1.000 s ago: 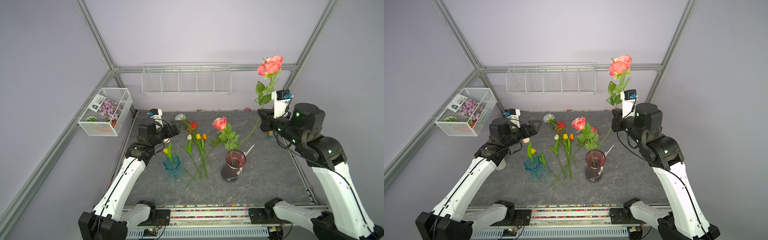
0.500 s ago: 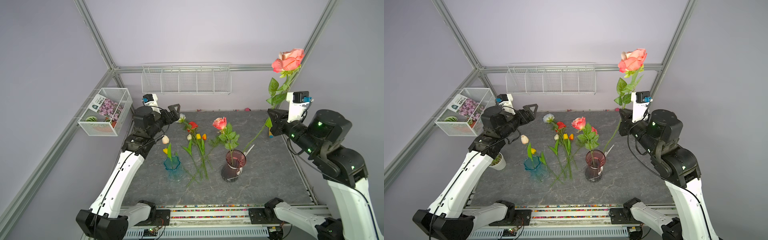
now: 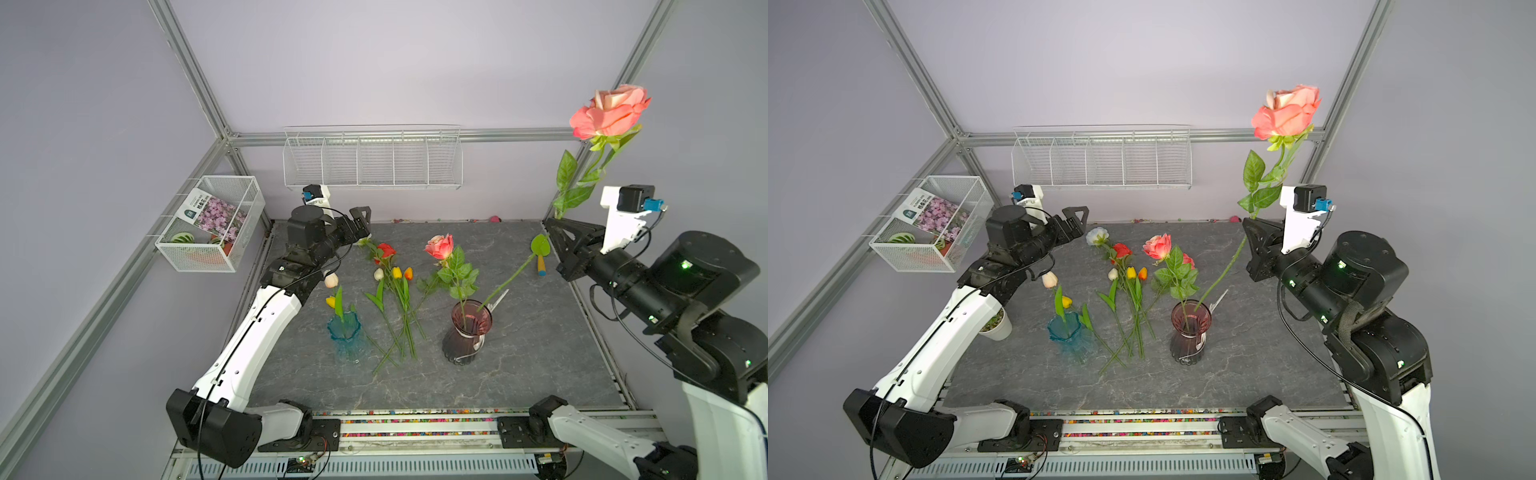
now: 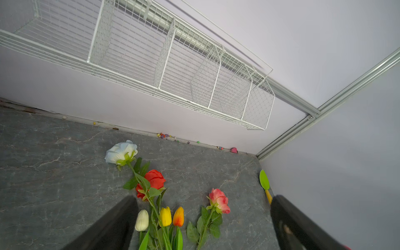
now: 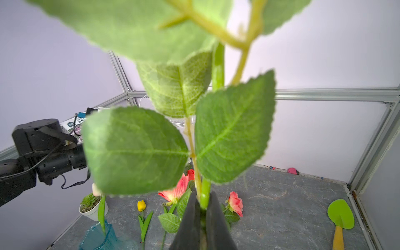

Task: Arrange the flowers in different vases according to their variety
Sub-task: Insert the flower into the vase.

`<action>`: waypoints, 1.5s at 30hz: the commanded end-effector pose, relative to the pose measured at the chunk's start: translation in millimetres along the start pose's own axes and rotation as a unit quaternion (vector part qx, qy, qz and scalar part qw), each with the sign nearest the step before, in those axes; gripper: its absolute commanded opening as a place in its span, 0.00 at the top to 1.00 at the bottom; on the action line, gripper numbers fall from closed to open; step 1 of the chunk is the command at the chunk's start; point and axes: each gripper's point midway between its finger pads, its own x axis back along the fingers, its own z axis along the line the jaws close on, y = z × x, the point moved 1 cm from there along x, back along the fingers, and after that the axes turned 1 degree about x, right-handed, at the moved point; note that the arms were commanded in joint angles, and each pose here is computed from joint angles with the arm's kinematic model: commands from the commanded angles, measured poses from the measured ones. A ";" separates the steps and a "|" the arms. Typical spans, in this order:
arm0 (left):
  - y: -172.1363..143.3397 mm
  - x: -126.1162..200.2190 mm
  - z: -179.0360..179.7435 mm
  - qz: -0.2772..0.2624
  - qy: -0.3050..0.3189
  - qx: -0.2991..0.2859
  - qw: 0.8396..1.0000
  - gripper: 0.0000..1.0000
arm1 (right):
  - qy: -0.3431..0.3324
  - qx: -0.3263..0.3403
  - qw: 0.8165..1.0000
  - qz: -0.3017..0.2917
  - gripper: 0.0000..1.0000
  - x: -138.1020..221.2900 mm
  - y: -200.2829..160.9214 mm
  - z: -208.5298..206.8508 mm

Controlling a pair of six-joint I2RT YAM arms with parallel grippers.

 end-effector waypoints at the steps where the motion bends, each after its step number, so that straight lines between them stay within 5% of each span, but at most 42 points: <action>1: -2.4 -7.1 -9.1 0.005 -0.018 0.008 1.000 0.00 | 0.014 -0.014 0.999 0.031 1.00 -8.7 -16.2 4.1; 15: -55.8 -63.5 -19.6 0.083 0.007 0.048 0.995 0.01 | 0.021 -0.030 0.989 0.144 1.00 -60.3 -115.5 0.1; 32: -99.0 -81.2 -12.8 0.125 0.062 0.066 0.988 0.04 | -0.040 0.003 0.999 0.014 1.00 -16.2 -9.8 -12.2; 39: -112.0 -85.6 -6.0 0.135 0.084 0.072 0.985 0.03 | -0.032 0.019 0.998 0.058 1.00 -41.9 -38.3 -11.9; 45: -128.2 -91.3 4.9 0.162 0.114 0.080 0.977 0.04 | 0.012 -0.005 0.992 0.122 1.00 -61.4 -98.8 -0.8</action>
